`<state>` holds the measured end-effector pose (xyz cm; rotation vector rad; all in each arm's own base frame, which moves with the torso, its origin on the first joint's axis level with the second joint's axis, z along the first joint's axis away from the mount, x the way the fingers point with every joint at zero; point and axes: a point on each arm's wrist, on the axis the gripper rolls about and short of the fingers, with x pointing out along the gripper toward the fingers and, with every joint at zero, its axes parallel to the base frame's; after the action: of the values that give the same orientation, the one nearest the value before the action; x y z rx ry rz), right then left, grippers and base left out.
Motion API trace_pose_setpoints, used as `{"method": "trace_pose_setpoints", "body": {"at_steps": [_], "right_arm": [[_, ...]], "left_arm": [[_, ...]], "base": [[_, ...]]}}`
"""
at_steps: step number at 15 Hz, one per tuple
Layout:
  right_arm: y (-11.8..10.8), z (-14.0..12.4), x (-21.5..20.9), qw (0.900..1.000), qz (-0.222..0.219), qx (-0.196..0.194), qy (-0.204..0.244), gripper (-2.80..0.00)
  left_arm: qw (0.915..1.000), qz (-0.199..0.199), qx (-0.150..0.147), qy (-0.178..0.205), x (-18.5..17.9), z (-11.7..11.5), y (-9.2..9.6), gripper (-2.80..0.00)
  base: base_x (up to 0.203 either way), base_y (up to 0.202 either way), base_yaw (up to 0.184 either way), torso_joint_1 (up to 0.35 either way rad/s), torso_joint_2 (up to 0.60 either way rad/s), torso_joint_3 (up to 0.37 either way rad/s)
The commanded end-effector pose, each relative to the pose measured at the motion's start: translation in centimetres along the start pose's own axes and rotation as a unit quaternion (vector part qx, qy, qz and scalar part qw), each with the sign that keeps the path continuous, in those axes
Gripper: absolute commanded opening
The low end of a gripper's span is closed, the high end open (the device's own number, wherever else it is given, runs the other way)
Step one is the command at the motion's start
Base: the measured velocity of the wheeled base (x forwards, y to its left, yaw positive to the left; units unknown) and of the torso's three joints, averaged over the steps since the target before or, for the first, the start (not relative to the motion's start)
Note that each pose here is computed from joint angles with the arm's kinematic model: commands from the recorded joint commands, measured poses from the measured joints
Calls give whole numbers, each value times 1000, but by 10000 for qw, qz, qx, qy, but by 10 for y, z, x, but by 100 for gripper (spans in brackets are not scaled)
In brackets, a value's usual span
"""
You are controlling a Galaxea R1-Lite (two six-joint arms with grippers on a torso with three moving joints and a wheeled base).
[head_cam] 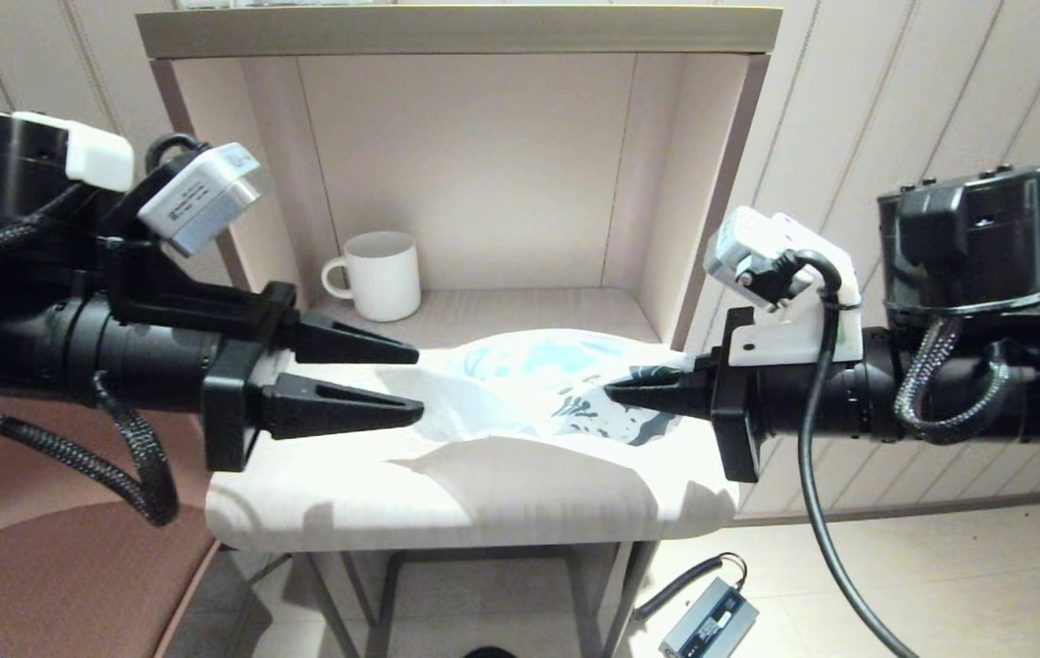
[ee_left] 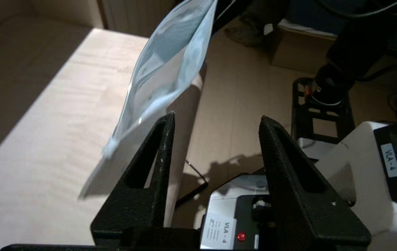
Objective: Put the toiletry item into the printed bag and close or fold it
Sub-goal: Place the toothpaste in the storage bag, then hand it to the other hand
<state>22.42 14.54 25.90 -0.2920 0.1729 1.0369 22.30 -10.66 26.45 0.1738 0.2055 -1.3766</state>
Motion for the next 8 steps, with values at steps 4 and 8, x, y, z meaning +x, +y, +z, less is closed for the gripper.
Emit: {"method": "trace_pose_setpoints", "body": {"at_steps": [4, 8], "right_arm": [[6, 16, -16, 9997, 4, 130, -196, -280], [6, 26, -22, 9989, 1, 400, -252, -280]], "left_arm": [[9992, 252, -283, -105, -30, -43, -4, -280], [9991, 65, -335, -253, -26, -49, 15, -280]], "base": [[0, 0, 0, 0, 0, 0], [0, 0, 0, 0, 0, 0]]}}
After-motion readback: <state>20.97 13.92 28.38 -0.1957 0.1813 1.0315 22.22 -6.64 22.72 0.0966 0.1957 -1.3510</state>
